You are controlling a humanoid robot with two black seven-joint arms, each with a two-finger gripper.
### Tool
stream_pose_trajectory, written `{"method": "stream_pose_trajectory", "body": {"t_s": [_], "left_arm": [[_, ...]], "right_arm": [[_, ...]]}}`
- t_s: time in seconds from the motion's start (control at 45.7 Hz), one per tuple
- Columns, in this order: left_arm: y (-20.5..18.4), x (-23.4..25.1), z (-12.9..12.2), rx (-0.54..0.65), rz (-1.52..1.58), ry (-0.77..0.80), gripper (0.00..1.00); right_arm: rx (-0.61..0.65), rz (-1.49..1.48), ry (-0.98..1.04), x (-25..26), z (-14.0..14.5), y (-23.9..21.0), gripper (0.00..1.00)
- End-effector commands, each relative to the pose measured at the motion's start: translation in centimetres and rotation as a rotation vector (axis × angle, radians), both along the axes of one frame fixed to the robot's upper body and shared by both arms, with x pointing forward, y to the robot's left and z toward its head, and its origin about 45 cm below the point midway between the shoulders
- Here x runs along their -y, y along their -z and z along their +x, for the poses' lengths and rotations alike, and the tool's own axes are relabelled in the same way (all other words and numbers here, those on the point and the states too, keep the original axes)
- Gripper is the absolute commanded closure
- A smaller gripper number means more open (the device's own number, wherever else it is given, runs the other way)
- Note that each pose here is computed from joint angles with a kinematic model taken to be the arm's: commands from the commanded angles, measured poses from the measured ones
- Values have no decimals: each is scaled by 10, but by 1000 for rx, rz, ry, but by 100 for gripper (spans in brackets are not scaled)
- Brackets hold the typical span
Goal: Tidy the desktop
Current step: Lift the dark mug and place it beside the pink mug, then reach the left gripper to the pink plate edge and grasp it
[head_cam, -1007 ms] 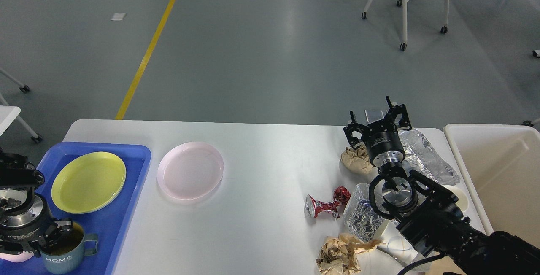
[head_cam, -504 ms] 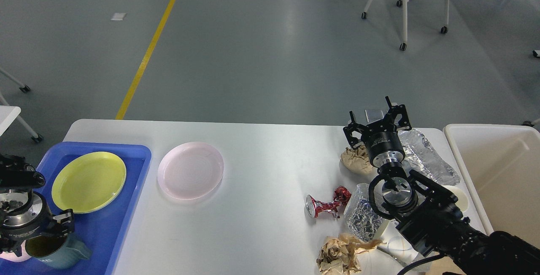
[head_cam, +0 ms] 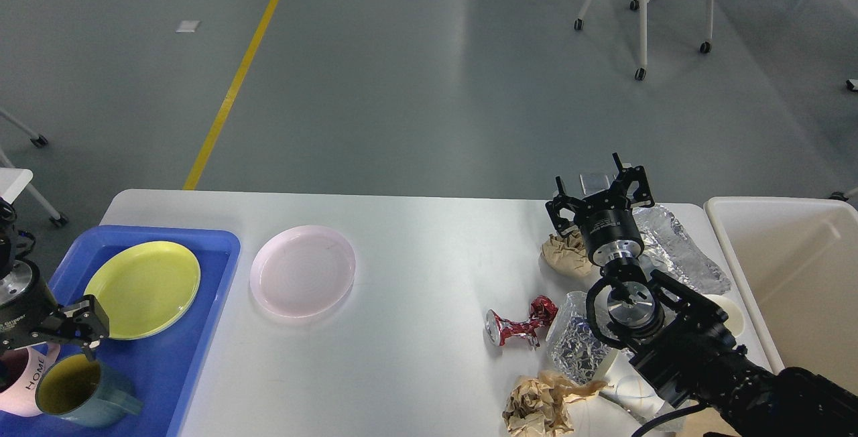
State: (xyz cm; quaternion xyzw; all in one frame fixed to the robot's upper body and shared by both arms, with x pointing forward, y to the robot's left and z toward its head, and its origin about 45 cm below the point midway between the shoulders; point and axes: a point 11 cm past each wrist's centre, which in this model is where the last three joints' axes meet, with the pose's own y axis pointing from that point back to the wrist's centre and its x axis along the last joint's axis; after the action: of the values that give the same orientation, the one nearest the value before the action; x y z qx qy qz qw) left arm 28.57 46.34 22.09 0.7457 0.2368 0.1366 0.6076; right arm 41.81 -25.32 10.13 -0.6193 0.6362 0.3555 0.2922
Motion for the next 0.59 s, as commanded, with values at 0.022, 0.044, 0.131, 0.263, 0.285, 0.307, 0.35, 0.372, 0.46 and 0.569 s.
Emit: {"method": "stream_pose_trajectory", "body": {"t_s": [0.022,0.044,0.131,0.263,0.285,0.307,0.35,0.372,0.46,0.569], "left_arm": [[-36,17,26,64,-58,47,5],[-40,21,30,76,-68,53,5],[-58,36,46,143,-120,53,5],[-88,60,67,235,-193,44,5],[-93,64,70,243,-196,48,5],[-97,67,72,249,-198,52,5],[-102,76,77,255,-192,72,5],[-103,80,80,252,-185,86,5],[-103,98,87,243,-165,133,5],[-93,117,91,223,-151,175,6]], "right_arm": [[1,-1,1,0,0,0,0],[1,-1,1,0,0,0,0],[1,-1,1,0,0,0,0],[1,-1,1,0,0,0,0],[1,-1,1,0,0,0,0],[1,-1,1,0,0,0,0],[1,-1,1,0,0,0,0],[0,0,0,0,0,0,0],[1,-1,1,0,0,0,0],[0,0,1,0,0,0,0]]}}
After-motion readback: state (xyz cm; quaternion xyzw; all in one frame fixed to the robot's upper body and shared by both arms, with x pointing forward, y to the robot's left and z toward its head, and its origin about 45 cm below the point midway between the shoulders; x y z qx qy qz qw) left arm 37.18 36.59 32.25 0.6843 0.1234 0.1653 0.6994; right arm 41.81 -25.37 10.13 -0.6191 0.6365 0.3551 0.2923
